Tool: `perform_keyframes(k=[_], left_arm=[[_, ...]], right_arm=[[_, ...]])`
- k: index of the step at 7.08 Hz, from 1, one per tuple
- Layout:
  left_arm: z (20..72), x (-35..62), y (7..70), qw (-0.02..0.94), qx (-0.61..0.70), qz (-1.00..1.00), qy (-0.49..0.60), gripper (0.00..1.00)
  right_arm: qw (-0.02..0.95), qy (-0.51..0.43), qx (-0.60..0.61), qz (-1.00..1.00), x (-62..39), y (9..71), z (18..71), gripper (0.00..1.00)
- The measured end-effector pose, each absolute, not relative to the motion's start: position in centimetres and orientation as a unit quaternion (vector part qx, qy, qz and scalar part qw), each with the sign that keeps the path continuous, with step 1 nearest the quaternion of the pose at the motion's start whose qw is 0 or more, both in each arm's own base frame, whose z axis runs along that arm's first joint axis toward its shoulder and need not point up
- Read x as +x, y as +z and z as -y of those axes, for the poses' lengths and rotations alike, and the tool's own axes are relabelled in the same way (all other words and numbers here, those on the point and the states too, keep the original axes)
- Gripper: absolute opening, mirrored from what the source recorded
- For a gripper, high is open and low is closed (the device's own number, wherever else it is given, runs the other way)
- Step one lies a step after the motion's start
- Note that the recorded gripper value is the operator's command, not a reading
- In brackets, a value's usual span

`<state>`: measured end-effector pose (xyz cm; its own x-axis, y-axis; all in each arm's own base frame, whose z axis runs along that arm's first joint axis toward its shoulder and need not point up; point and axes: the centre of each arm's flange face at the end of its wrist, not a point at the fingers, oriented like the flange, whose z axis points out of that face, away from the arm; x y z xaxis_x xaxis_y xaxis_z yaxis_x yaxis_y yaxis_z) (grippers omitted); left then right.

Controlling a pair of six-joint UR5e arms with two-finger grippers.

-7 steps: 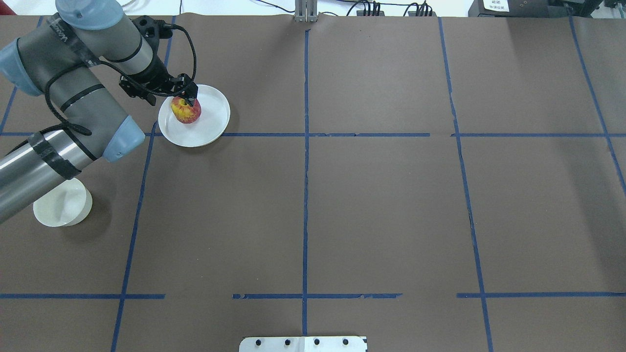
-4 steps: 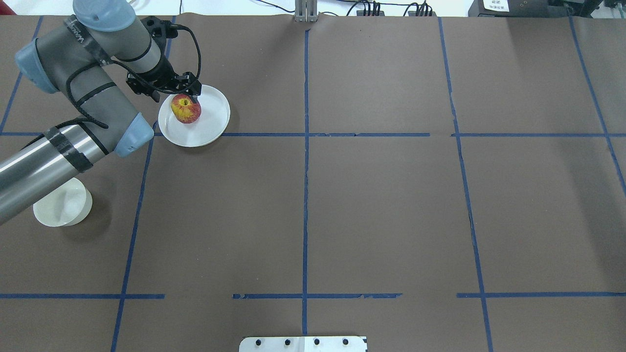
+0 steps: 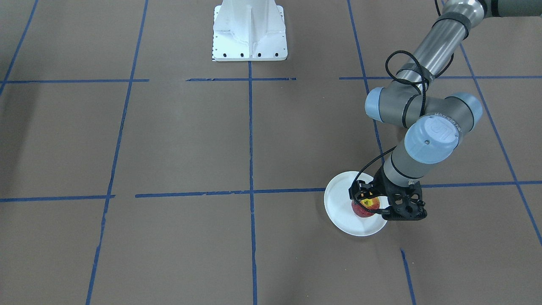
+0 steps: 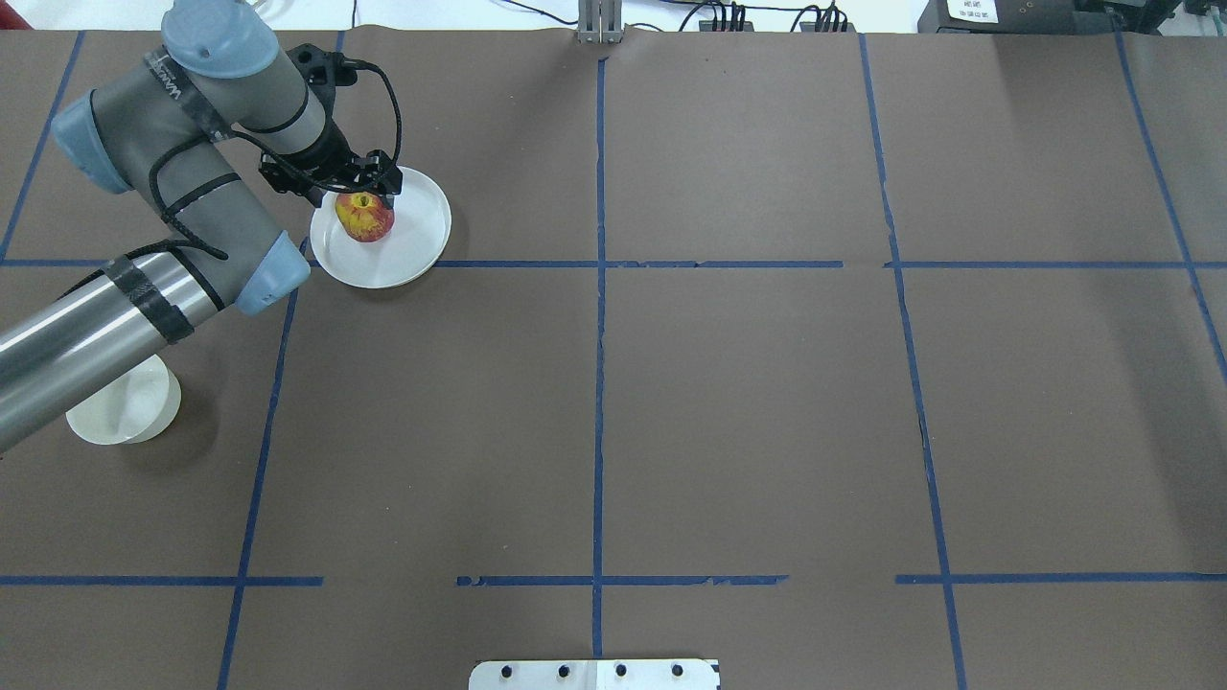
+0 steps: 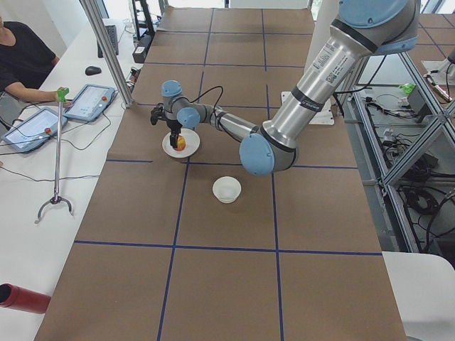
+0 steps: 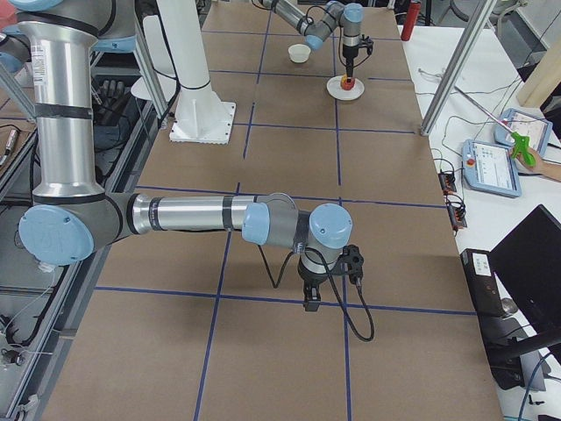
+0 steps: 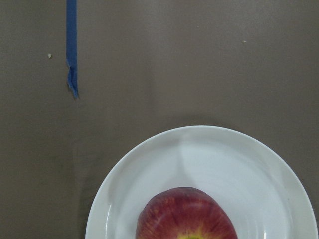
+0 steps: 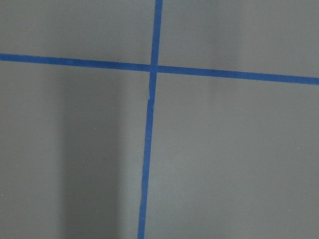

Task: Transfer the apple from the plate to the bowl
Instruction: 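Lower the left gripper and close it around the apple, then lift the apple with the left gripper and carry it toward the white bowl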

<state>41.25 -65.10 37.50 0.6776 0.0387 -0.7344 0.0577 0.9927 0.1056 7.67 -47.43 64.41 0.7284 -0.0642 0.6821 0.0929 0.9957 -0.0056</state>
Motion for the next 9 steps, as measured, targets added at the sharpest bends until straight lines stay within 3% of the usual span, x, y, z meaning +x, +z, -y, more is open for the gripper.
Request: perform_keyframes(k=[4,5,6,7,9], left_arm=[[64.5,43.0,38.6,0.915,0.064,-0.398,-0.004,1.00],[64.6,43.1,38.9,0.915,0.067,-0.398,-0.005,0.75],[64.6,43.2,39.0,0.915,0.067,-0.398,-0.008,0.17],[64.6,43.2,39.1,0.915,0.066,-0.399,-0.012,0.00],[65.0,42.2,38.2,0.912,0.073,-0.403,-0.015,0.00]], right_arm=[[0.929,-0.042,-0.020,0.366,7.7,64.4,47.4,1.00],[0.929,-0.042,-0.020,0.366,7.7,64.4,47.4,1.00],[0.929,-0.042,-0.020,0.366,7.7,64.4,47.4,1.00],[0.929,-0.042,-0.020,0.366,7.7,64.4,47.4,1.00],[0.929,-0.042,-0.020,0.366,7.7,64.4,47.4,1.00]])
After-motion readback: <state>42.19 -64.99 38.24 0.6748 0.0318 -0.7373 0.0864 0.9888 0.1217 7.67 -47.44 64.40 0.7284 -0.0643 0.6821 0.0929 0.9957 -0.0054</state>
